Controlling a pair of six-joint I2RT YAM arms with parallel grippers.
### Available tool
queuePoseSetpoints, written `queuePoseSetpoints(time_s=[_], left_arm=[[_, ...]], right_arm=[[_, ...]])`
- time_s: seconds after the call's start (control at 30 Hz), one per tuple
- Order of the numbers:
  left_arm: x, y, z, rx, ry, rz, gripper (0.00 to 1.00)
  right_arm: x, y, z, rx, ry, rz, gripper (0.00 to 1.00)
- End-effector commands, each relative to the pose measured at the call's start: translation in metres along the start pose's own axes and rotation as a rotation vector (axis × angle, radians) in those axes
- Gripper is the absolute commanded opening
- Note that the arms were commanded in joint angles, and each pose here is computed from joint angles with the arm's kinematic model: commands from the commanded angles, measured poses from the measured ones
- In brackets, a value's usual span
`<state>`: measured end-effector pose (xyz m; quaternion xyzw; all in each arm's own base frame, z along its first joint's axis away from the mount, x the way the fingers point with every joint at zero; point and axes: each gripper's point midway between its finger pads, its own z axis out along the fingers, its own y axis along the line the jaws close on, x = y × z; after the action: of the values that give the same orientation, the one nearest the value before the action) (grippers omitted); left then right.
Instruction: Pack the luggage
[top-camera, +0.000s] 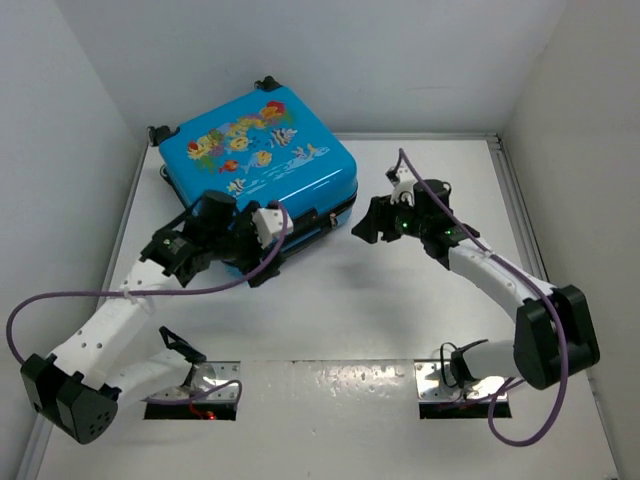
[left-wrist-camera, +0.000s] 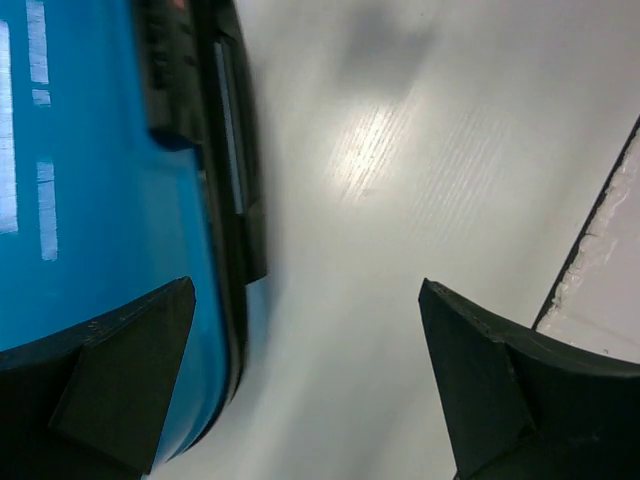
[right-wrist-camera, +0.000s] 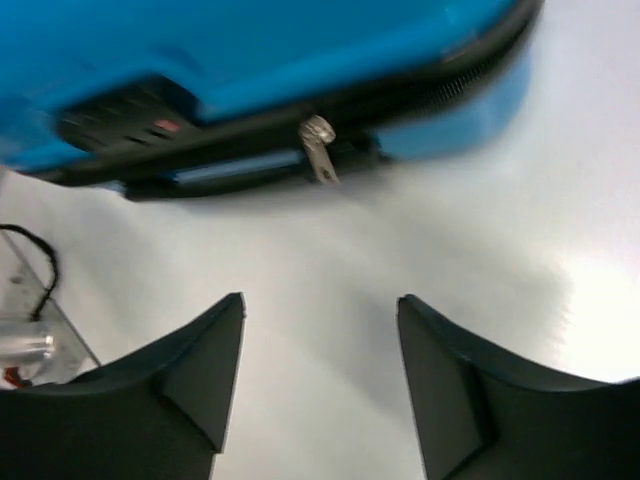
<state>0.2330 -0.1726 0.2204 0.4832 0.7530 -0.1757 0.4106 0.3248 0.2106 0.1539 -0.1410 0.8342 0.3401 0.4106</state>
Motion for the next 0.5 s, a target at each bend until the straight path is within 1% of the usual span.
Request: queuePoseSetpoints(time_s=[0.0, 0.03, 0.07, 0.1, 0.13, 0.17, 0.23, 0.27, 0.3, 0.4, 0.43, 0.47], left_arm=[[-0.003, -0.005, 0.017, -0.06, -0.035, 0.027, 1.0], [-0.001, -0.002, 0.023, -0.095, -0.033, 0.024, 0.98], [-0.007, -0.001, 0.028, -0.11, -0.064, 0.036, 0.96], [0.0, -0.012, 0.037, -0.088, -0.055, 0.054, 0.93], [0.004, -0.011, 0.044, -0.111, -0.041, 0.045, 0.88], [0.003, -0.01, 0.051, -0.122, -0.053, 0.048, 0.79], [0.016, -0.015, 0.063, -0.12, -0.021, 0.03, 0.72], [0.021, -0.014, 0.07, -0.124, -0.005, 0.018, 0.66], [0.014, -0.012, 0.073, -0.137, -0.045, -0.001, 0.66], [0.026, -0.009, 0.086, -0.17, -0.039, -0.006, 0.64], [0.028, -0.006, 0.089, -0.19, -0.058, -0.004, 0.66], [0.032, -0.005, 0.093, -0.198, -0.054, -0.004, 0.66]], right_arm=[[0.009, -0.022, 0.008, 0.109, 0.006, -0.016, 0.6], [0.011, -0.022, 0.01, 0.125, 0.004, -0.035, 0.53], [0.021, -0.027, 0.009, 0.151, 0.014, -0.044, 0.49], [0.01, -0.027, 0.012, 0.162, -0.05, -0.095, 0.47], [0.008, -0.025, 0.011, 0.151, -0.072, -0.13, 0.43], [0.017, -0.026, 0.011, 0.136, -0.096, -0.144, 0.41], [0.008, -0.016, 0.014, 0.093, -0.158, -0.208, 0.35], [0.016, -0.017, 0.015, 0.087, -0.145, -0.209, 0.33], [0.015, -0.014, 0.017, 0.072, -0.154, -0.21, 0.32], [0.017, -0.009, 0.023, 0.04, -0.163, -0.176, 0.32], [0.01, -0.003, 0.025, 0.025, -0.195, -0.177, 0.34], [0.011, -0.002, 0.028, 0.023, -0.198, -0.175, 0.36]])
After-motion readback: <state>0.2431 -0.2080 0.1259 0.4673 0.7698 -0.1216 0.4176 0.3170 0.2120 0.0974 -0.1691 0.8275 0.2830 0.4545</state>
